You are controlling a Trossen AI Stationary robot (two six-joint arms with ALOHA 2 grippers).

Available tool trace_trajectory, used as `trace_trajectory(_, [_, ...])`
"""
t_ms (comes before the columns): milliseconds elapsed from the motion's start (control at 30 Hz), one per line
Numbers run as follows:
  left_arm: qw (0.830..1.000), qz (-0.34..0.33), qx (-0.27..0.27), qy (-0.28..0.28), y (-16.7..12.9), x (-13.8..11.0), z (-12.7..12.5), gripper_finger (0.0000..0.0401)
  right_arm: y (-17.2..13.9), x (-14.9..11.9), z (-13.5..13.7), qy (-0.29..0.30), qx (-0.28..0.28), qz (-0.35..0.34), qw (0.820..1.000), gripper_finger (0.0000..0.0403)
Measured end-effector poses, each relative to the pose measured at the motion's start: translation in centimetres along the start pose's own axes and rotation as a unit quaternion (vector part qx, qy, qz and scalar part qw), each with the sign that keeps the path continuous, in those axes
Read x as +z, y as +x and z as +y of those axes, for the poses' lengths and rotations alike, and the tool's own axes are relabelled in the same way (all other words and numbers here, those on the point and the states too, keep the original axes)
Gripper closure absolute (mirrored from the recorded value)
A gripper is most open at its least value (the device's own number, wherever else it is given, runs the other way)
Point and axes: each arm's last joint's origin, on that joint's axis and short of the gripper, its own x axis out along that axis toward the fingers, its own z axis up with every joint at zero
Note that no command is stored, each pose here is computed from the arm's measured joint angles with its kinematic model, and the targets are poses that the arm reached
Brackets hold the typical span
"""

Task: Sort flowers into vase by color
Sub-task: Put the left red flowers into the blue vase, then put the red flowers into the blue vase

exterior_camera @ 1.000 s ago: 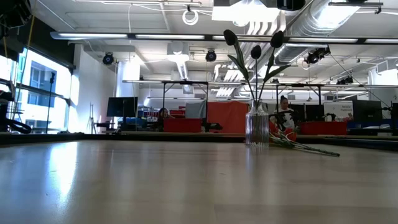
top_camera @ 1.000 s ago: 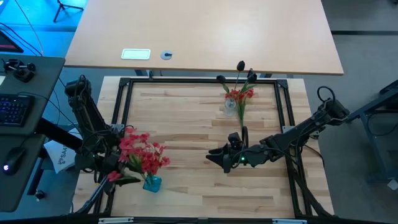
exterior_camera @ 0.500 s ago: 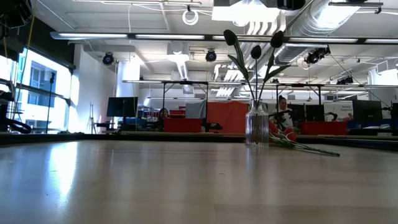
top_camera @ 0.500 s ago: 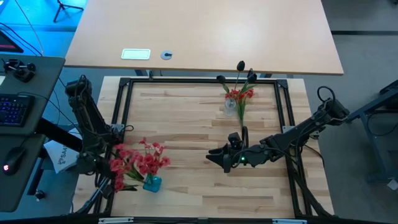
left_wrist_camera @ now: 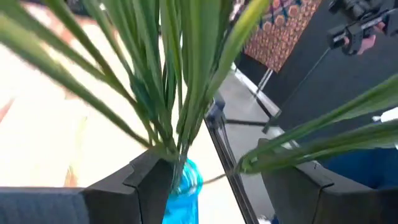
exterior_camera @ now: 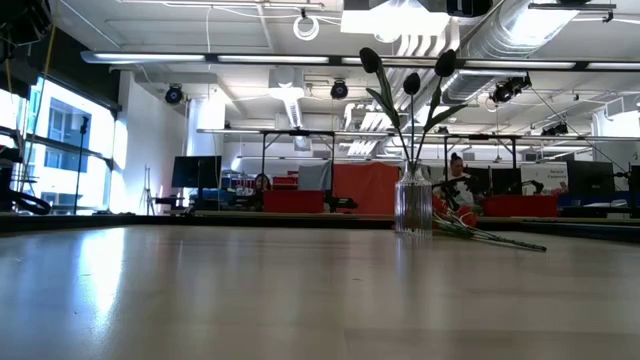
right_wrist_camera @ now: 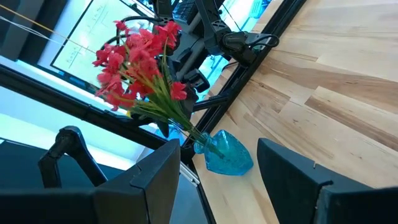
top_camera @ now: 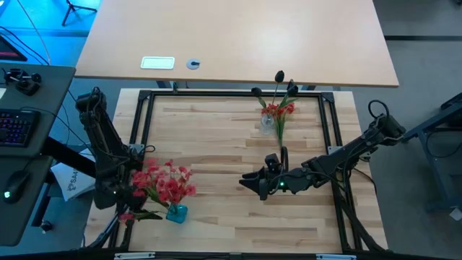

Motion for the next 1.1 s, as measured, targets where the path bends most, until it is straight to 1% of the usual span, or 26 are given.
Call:
trace_trajectory(133, [0.999, 0.025, -0.012, -0.019, 0.0, -0.3, 0.1, 0.0185, 0.0, 0.0, 0.0, 0.000, 0.000, 0.000, 1.000, 0.0194])
trace_trajectory(333, [0.996, 0.054, -0.049, -0.059, -0.2, -0.3, -0.1, 0.0185, 0.0, 0.0, 0.0, -0.001, 0.000, 0.000, 1.000, 0.0194])
trace_trajectory(667, [0.984, 0.082, -0.126, -0.098, -1.7, 1.2, 0.2, 0.0185, 0.0, 0.0, 0.0, -0.001, 0.000, 0.000, 1.000, 0.0194])
trace_trajectory(767, [0.983, 0.093, -0.117, -0.106, -2.4, 1.4, 0.9, 0.0185, 0.0, 0.0, 0.0, -0.002, 0.000, 0.000, 1.000, 0.0194])
trace_trajectory(900, [0.985, 0.086, -0.107, -0.109, -3.1, 1.9, 1.6, 0.0185, 0.0, 0.0, 0.0, -0.002, -0.001, 0.000, 1.000, 0.0194])
trace_trajectory(1000, [0.983, 0.085, -0.116, -0.115, -3.6, 2.3, 2.0, 0.0185, 0.0, 0.0, 0.0, -0.002, -0.001, 0.001, 1.000, 0.0194])
trace_trajectory(1100, [0.976, 0.093, -0.137, -0.145, -4.2, 2.7, 2.4, 0.0185, 0.0, 0.0, 0.0, -0.002, -0.001, 0.001, 1.000, 0.0194])
